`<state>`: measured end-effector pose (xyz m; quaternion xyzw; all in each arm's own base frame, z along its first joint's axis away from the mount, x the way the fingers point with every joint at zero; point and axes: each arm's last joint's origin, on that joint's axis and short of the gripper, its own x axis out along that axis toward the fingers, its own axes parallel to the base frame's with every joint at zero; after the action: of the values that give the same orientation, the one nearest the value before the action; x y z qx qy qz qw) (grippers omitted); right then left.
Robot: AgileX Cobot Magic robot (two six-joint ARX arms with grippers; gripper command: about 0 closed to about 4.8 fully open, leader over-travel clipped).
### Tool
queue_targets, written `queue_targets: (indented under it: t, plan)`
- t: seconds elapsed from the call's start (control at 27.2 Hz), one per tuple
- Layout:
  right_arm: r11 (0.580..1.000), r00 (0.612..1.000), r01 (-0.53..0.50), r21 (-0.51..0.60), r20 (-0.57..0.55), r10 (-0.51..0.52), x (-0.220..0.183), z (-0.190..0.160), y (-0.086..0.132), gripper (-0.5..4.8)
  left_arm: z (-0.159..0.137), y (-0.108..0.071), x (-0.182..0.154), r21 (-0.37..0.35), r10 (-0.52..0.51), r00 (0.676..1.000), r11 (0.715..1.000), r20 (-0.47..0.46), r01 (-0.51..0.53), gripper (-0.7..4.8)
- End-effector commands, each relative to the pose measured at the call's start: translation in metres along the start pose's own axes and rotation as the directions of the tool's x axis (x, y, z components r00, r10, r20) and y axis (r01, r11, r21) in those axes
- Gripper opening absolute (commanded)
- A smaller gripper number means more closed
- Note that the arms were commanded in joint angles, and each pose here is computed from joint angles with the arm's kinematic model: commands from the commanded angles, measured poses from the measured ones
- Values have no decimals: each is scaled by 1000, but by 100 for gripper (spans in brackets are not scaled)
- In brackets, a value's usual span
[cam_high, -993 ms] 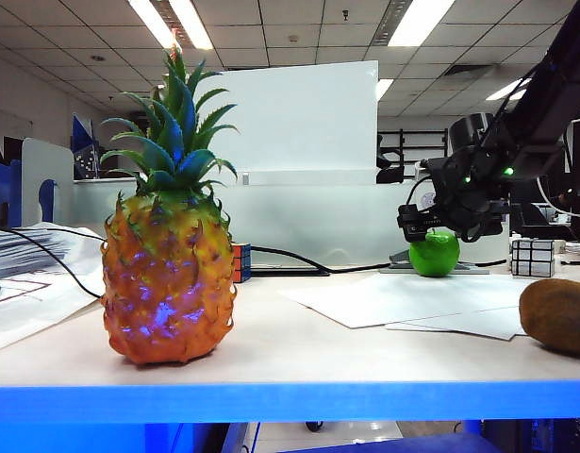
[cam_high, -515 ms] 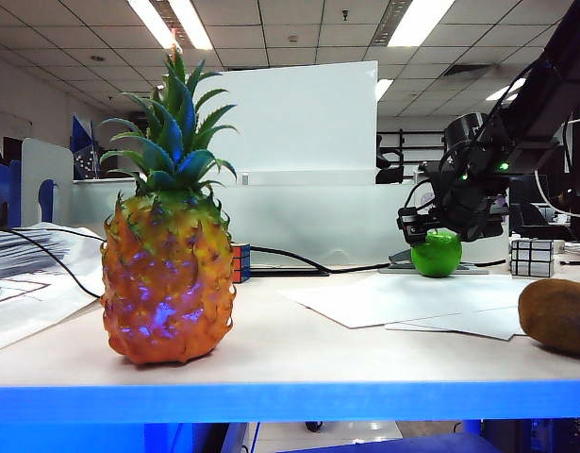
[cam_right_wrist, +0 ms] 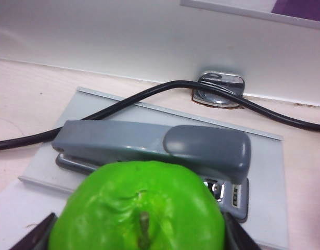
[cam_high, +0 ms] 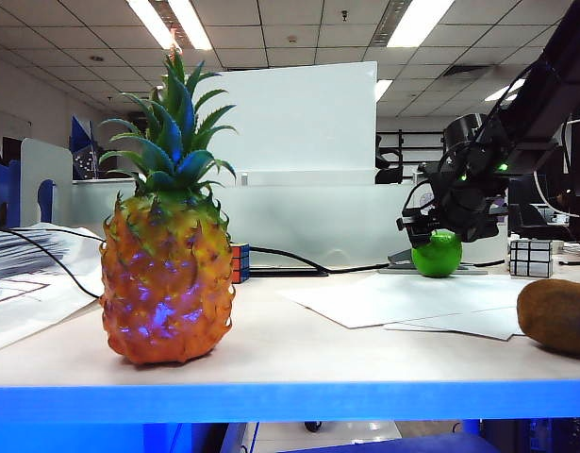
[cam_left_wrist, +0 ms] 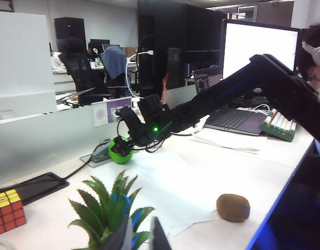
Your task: Arrange all the fruits from large to small from left to right in a row.
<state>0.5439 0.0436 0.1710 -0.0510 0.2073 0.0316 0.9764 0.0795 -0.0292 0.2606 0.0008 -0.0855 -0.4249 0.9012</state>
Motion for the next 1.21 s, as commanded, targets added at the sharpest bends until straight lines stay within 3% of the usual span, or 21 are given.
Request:
queue_targets:
  t: [0.04,0.18,0.4,0.63,0.88,1.21]
  plan:
    - [999,997,-48,-5,52,49,-14,30,5,-1,-1,1,1,9,16,1000,1000,-5,-16,58]
    - [995,980,-99,-31,173,103,-56,82,25,-1,-2,3,2,4,21,1000,1000,-14,-21,58]
    - [962,882,-238,-132,385,272,-169,171,64,-1,-1,3,2,11,21,1000,1000,-5,-21,58]
    - [932,791,-312,-185,493,363,-255,204,82,-2,1,3,2,20,20,1000,1000,9,-20,58]
    - [891,750,-390,-234,481,454,-333,190,97,-2,3,3,2,31,14,1000,999,28,-15,58]
    - [892,766,-396,-221,457,453,-392,102,110,-2,5,2,2,14,9,999,1000,38,-9,58]
